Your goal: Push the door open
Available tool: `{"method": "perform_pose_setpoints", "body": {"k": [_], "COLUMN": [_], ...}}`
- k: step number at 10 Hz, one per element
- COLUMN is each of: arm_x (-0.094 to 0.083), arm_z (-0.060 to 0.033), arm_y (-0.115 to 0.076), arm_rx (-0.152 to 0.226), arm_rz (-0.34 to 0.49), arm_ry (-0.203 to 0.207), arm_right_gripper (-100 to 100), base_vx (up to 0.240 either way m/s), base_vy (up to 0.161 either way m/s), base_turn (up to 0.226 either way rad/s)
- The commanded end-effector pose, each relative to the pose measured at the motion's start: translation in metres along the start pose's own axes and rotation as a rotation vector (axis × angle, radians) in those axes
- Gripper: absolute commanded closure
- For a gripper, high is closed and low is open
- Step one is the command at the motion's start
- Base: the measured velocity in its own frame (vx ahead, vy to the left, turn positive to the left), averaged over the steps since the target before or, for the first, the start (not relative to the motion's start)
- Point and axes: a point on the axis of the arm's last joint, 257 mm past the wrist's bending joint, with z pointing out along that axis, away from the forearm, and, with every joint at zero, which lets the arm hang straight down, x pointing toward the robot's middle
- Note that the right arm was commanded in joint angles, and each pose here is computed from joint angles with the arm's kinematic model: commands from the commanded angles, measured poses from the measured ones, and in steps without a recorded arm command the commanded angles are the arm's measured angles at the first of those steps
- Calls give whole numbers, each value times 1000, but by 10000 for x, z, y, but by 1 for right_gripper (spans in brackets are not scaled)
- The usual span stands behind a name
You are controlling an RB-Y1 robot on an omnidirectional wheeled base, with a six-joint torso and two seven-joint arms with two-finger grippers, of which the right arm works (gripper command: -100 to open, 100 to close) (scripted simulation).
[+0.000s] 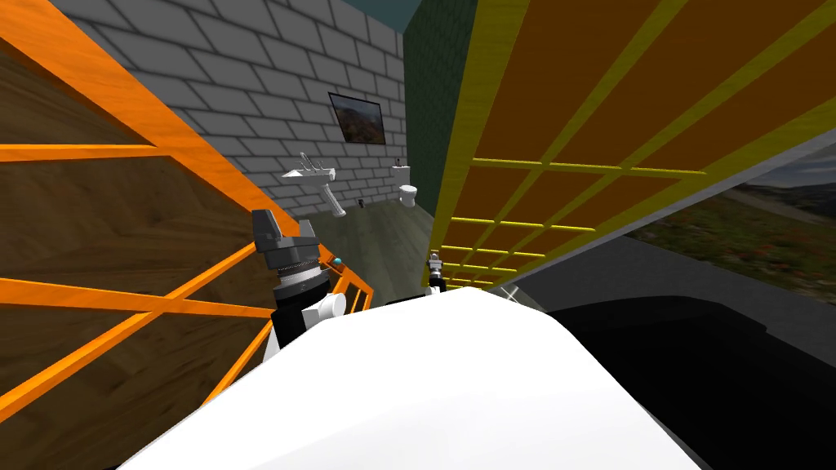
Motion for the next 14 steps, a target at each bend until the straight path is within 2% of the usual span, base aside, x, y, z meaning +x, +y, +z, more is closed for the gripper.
{"method": "perform_pose_setpoints", "body": {"k": [1, 5, 6, 7, 11, 12, 13, 14], "arm_x": [3, 14, 14, 18, 4, -19, 7, 11], "arm_z": [51, 105, 105, 121, 107, 104, 147, 156], "arm_y": [203, 451, 451, 556, 631, 583, 791, 865], "arm_rx": [-28, -77, -77, -108, -169, -151, -185, -199], "arm_rz": [-18, -27, -27, -22, 16, 8, -4, -7], "arm_ry": [6, 11, 11, 11, 0, -6, 4, 6], "arm_right_gripper": [100, 100, 100, 100, 100, 100, 100, 100], "base_vx": [112, 179, 145, 216, 208, 94, 128, 226], "base_vy": [36, 26, 10, 23, 32, 5, 2, -1], "base_turn": [-8, -45, -42, -63, -76, -18, -28, -28]}}
